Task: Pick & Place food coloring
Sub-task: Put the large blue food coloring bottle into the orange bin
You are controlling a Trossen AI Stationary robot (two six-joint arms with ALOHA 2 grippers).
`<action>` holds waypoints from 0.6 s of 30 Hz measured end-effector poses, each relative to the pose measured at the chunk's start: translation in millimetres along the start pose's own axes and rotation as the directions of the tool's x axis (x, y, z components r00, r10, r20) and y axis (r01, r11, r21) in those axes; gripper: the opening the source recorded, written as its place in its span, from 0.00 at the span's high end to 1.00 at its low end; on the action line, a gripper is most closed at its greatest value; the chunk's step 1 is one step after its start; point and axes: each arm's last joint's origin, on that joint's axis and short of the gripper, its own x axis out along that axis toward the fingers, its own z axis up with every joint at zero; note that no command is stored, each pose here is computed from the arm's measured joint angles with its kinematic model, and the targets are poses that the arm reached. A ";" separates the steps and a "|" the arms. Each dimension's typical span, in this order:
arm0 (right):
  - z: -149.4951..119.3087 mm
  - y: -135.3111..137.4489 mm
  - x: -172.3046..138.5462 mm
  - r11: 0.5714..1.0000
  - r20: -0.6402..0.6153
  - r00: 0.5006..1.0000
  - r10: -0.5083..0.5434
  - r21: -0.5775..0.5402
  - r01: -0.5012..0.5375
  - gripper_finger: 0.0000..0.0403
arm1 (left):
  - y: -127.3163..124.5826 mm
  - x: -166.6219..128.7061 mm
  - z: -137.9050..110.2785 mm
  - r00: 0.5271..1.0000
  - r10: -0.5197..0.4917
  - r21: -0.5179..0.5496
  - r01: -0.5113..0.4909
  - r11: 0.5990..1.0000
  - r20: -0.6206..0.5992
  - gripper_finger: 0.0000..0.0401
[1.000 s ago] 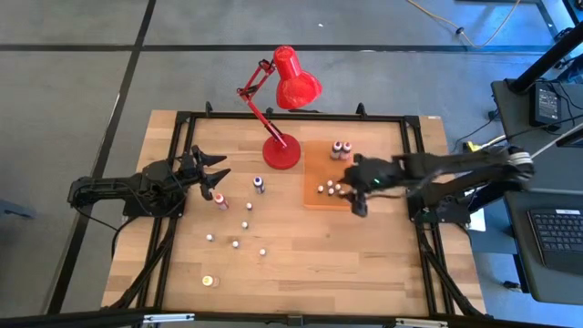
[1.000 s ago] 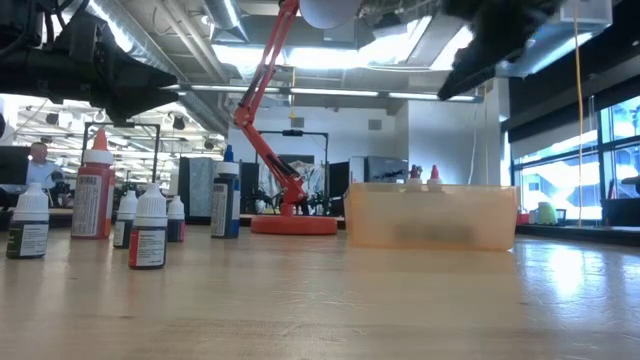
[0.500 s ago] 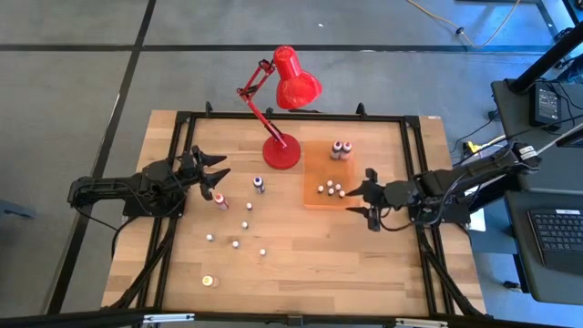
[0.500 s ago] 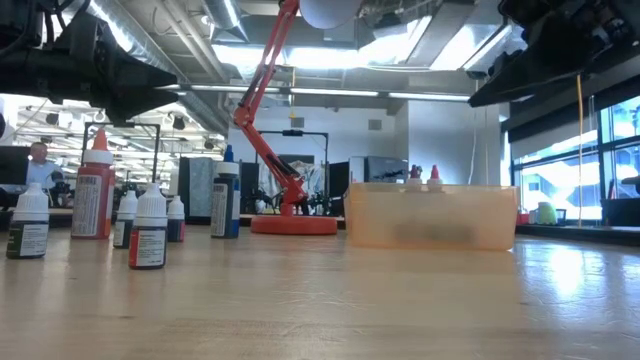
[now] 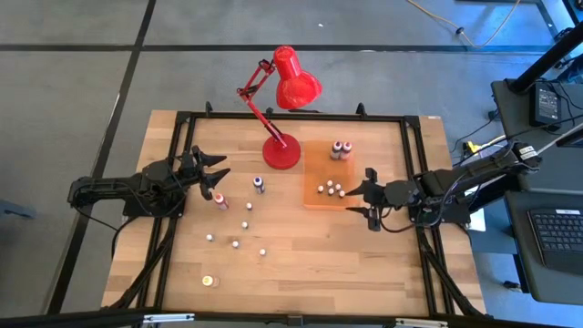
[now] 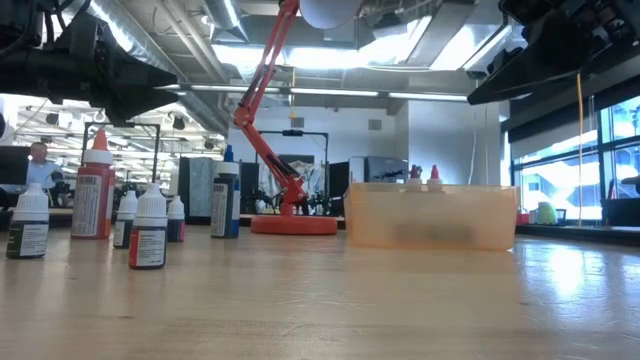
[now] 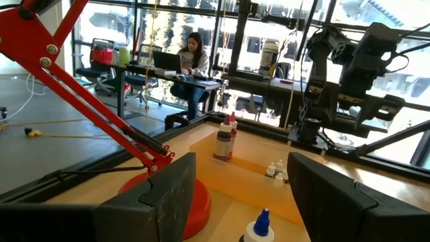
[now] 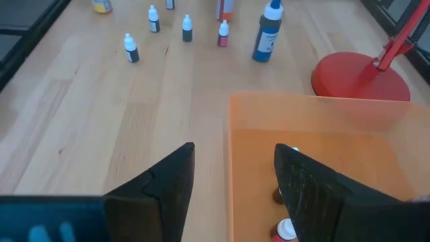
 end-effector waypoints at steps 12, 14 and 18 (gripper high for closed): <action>0.0 0.0 0.0 1.000 -0.001 1.000 0.000 -0.022 0.000 0.49 | 0.0 0.0 0.0 1.000 0.000 0.000 0.000 1.000 0.000 0.43; 0.0 0.0 0.0 1.000 -0.001 1.000 0.000 -0.022 0.000 0.49 | 0.0 0.0 0.0 1.000 0.000 0.000 0.000 1.000 0.000 0.43; 0.0 0.0 0.0 1.000 -0.001 1.000 0.000 -0.022 0.000 0.49 | 0.0 0.0 0.0 1.000 0.000 0.000 0.000 1.000 0.000 0.43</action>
